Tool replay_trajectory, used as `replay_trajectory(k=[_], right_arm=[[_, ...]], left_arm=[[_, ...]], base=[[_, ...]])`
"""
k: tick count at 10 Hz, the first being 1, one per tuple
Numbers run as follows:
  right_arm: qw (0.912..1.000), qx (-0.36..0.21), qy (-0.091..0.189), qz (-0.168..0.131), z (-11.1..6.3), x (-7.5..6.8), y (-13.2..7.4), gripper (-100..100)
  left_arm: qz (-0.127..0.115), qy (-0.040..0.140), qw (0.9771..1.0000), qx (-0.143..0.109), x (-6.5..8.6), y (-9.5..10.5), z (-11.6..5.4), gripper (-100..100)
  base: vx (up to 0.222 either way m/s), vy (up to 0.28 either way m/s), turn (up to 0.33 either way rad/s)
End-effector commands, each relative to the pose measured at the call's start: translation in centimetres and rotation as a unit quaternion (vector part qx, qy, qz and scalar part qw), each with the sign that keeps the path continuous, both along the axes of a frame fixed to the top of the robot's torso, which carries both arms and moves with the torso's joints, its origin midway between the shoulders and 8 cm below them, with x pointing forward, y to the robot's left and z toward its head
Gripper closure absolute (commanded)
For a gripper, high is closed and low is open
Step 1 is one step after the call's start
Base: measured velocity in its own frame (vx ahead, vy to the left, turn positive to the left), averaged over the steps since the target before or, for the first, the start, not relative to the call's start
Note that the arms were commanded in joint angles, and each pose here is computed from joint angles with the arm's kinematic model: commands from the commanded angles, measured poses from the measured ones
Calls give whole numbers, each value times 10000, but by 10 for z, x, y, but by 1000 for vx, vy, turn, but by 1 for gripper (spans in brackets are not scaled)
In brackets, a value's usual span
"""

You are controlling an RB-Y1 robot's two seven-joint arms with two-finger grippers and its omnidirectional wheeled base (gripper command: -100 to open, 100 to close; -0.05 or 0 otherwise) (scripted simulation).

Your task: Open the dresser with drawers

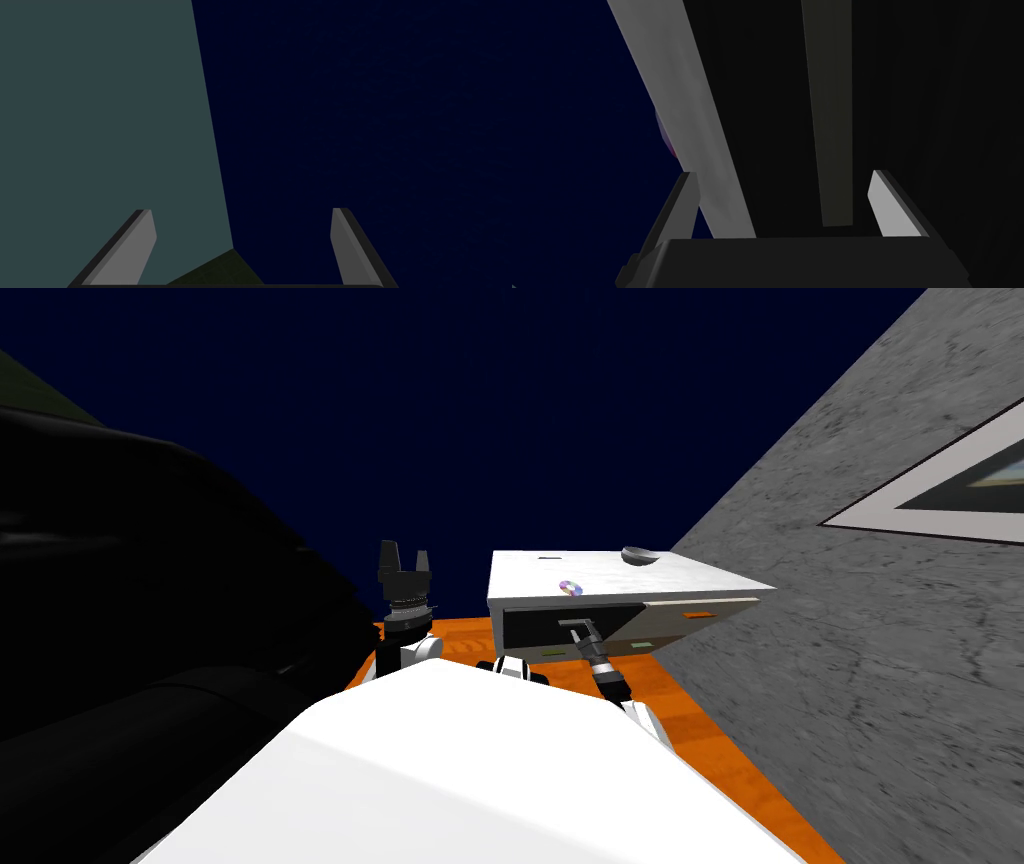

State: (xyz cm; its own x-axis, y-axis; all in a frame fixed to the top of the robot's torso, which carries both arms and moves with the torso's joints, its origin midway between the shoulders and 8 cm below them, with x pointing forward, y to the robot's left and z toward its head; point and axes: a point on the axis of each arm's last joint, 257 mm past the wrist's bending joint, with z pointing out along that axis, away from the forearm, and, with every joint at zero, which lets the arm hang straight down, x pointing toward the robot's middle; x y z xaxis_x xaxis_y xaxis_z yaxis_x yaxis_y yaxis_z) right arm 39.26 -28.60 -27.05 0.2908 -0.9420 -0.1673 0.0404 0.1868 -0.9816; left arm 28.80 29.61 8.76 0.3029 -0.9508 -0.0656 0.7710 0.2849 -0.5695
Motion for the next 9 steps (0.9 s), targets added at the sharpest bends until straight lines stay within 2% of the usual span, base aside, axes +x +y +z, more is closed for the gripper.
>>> replay_trajectory(k=[1,6,7,8,9], right_arm=[[9998,-159,64,-79,-15,2,9,-100],[9995,108,93,-273,-29,6,40,-100],[9996,65,94,-253,-28,5,37,-100],[9995,64,93,-293,-21,13,31,-100],[9996,51,83,-265,-23,9,34,-100]], left_arm=[[0,0,10000,0,0,0,0,0],[0,0,10000,0,0,0,0,0],[0,0,10000,0,0,0,0,0],[0,0,10000,0,0,0,0,0],[0,0,10000,0,0,0,0,0]], base=[[-11,32,-36],[-6,21,-20],[-2,5,0],[65,45,54],[43,27,14]])
